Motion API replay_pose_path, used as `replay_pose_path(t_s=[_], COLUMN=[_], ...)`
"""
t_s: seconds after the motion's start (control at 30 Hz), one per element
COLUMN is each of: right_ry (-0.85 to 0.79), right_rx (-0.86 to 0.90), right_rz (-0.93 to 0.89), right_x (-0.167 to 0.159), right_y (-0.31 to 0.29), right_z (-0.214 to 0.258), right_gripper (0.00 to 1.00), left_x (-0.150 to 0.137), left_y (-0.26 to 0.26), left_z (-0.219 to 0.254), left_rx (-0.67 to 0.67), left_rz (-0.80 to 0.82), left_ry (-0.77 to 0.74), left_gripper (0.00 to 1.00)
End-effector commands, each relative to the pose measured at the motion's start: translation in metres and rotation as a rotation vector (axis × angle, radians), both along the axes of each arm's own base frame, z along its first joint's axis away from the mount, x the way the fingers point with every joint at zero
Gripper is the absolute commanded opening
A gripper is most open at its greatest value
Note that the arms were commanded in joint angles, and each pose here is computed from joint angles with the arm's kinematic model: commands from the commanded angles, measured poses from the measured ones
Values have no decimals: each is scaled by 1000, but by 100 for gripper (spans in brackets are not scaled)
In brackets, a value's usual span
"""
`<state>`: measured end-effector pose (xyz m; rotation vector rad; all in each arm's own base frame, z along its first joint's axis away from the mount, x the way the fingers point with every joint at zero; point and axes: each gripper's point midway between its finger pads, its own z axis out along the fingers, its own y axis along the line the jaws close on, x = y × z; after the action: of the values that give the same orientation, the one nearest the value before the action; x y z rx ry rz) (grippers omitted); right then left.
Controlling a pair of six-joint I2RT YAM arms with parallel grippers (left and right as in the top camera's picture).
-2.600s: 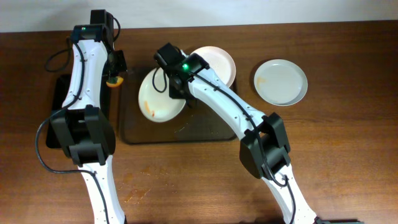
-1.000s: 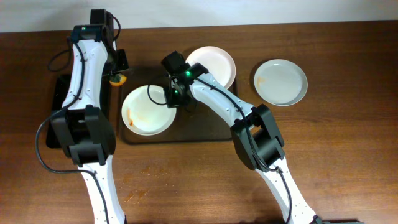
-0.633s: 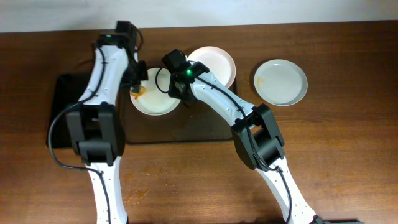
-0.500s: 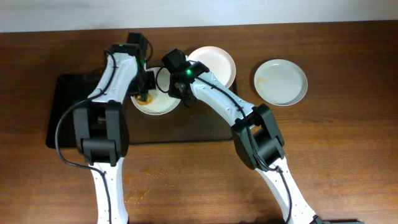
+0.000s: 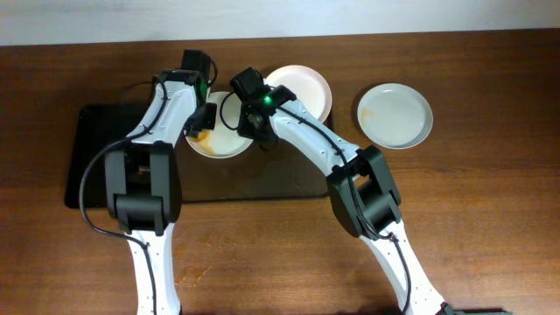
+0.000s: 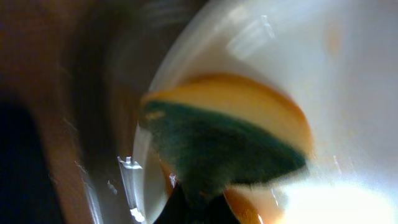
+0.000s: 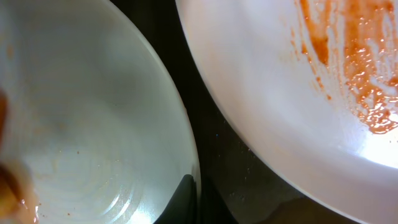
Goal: Clean dirty plates on tray and stack at the side
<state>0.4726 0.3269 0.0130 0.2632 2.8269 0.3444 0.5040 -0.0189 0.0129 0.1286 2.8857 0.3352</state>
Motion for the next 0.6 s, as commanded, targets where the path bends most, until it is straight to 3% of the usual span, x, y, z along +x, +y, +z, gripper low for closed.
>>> replay_pose_path(t_s=[0.0,0.3,0.4,0.57], right_ry=[17,22,21,22], right_rx=[-48,-35,-36,-33], right_rz=[-28,2,5,6], right_x=[3,2,2,2], right_y=[-16,-12,-12,-12], right_z=[-13,-13,-13,-13], right_gripper=[4,4,4,4], left_x=[20,58,51,39], left_y=[32,-10,-47,-53], left_z=[4,18,8,19], left_rx=[182,113,7,5], left_rz=[121,71,-67,-85], left_ry=[-124,-302,-241,-181], left_gripper=[0,1,0,1])
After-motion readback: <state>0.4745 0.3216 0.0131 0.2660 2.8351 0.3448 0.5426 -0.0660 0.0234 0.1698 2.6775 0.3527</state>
